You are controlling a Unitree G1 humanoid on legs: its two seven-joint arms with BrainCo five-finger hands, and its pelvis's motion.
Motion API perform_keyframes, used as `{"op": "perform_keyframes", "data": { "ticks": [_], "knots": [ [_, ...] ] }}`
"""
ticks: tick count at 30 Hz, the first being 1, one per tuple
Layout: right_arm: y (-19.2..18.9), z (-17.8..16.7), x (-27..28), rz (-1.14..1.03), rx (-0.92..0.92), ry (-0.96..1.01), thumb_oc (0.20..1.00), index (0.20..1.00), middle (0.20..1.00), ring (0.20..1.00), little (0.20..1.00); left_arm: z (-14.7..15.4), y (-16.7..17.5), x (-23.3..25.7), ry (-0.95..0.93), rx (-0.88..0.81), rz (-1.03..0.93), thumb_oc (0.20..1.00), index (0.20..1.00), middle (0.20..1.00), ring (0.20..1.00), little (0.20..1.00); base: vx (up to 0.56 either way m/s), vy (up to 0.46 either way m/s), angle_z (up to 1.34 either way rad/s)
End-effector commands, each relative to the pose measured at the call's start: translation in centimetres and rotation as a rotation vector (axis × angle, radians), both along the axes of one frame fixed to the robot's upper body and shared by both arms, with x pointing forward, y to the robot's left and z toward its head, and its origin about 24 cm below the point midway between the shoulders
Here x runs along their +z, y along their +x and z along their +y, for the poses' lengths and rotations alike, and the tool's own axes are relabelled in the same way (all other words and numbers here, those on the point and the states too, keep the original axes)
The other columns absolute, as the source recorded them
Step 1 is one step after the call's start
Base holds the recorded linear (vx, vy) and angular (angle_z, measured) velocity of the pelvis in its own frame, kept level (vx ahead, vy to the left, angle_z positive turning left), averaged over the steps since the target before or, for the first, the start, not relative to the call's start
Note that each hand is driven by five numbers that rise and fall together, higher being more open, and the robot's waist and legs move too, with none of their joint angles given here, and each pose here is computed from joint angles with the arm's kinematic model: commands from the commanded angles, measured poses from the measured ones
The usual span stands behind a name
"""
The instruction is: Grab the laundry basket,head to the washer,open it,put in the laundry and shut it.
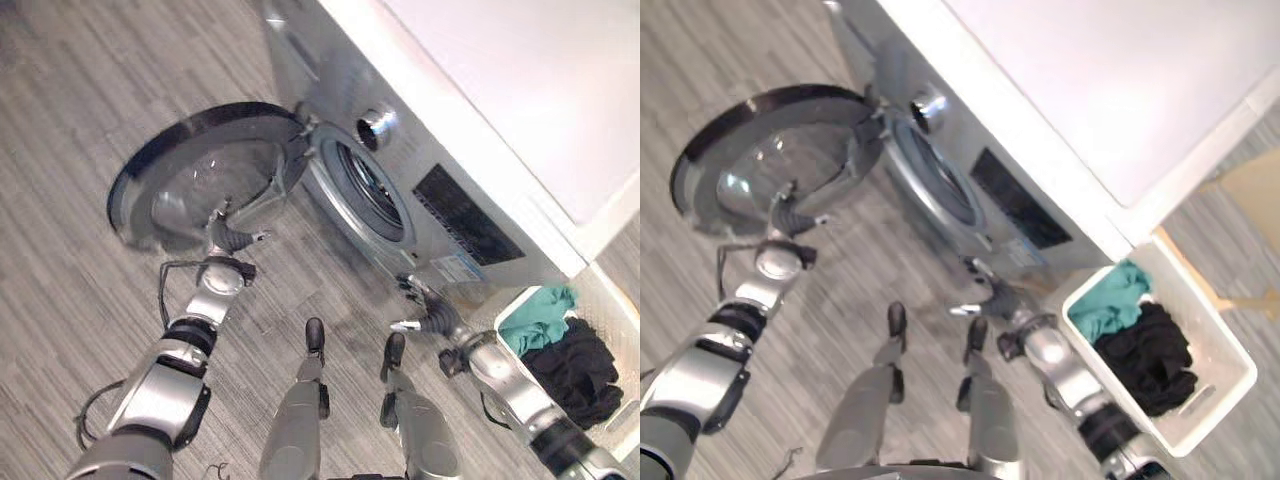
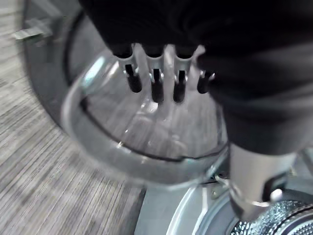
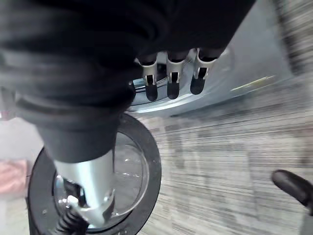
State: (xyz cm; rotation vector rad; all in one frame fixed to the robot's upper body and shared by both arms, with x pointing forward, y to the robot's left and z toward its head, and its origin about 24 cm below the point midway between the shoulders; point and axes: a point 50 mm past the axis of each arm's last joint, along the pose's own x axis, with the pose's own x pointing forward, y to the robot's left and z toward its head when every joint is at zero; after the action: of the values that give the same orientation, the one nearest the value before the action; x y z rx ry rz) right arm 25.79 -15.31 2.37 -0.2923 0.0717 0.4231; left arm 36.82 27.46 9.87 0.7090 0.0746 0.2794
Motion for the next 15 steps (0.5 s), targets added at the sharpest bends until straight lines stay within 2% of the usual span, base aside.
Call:
{"op": "perform_keyframes", "data": {
  "ticks": [1, 3, 4, 5, 9, 13, 15],
  "knots": [
    [0.8, -1.2, 3.4, -0.15, 0.0, 0.053, 1.0, 1.0, 1.0, 1.0, 1.0, 5.3, -0.7, 3.3, 0.145, 0.172, -0.027, 1.0, 1.0, 1.0, 1.0, 1.0, 0.0, 0.038, -0.42],
    [0.4, -2.1, 3.5, -0.149, -0.02, 0.067, 1.0, 1.0, 1.0, 1.0, 1.0, 7.2, -1.6, 3.7, 0.181, 0.224, -0.002, 1.0, 1.0, 1.0, 1.0, 1.0, 0.01, 0.022, -0.3],
    [0.4, -2.1, 3.5, -0.149, -0.02, 0.067, 1.0, 1.0, 1.0, 1.0, 1.0, 7.2, -1.6, 3.7, 0.181, 0.224, -0.002, 1.0, 1.0, 1.0, 1.0, 1.0, 0.02, 0.015, -0.24],
    [-0.1, -2.7, 3.4, -0.142, -0.032, 0.074, 1.0, 1.0, 1.0, 1.0, 1.0, 8.6, -2.4, 3.8, 0.195, 0.269, 0.01, 1.0, 1.0, 1.0, 1.0, 1.0, 0.02, 0.016, -0.18],
    [-0.6, -2.6, 3.0, -0.131, -0.035, 0.095, 1.0, 1.0, 1.0, 1.0, 1.0, 10.1, -3.9, 2.6, 0.19, 0.31, 0.049, 1.0, 1.0, 1.0, 1.0, 1.0, 0.03, 0.004, -0.14],
    [-0.4, -2.2, 2.9, -0.136, -0.042, 0.108, 1.0, 1.0, 1.0, 1.0, 1.0, 9.5, -4.5, 0.9, 0.13, 0.284, 0.04, 1.0, 1.0, 1.0, 1.0, 1.0, 0.03, -0.004, -0.03],
    [-0.1, -1.5, 3.3, -0.168, -0.051, 0.129, 1.0, 1.0, 1.0, 1.0, 1.0, 7.2, -5.8, -3.3, -0.007, 0.235, 0.05, 1.0, 1.0, 1.0, 1.0, 1.0, 0.08, 0.008, 0.02]
  ]
}}
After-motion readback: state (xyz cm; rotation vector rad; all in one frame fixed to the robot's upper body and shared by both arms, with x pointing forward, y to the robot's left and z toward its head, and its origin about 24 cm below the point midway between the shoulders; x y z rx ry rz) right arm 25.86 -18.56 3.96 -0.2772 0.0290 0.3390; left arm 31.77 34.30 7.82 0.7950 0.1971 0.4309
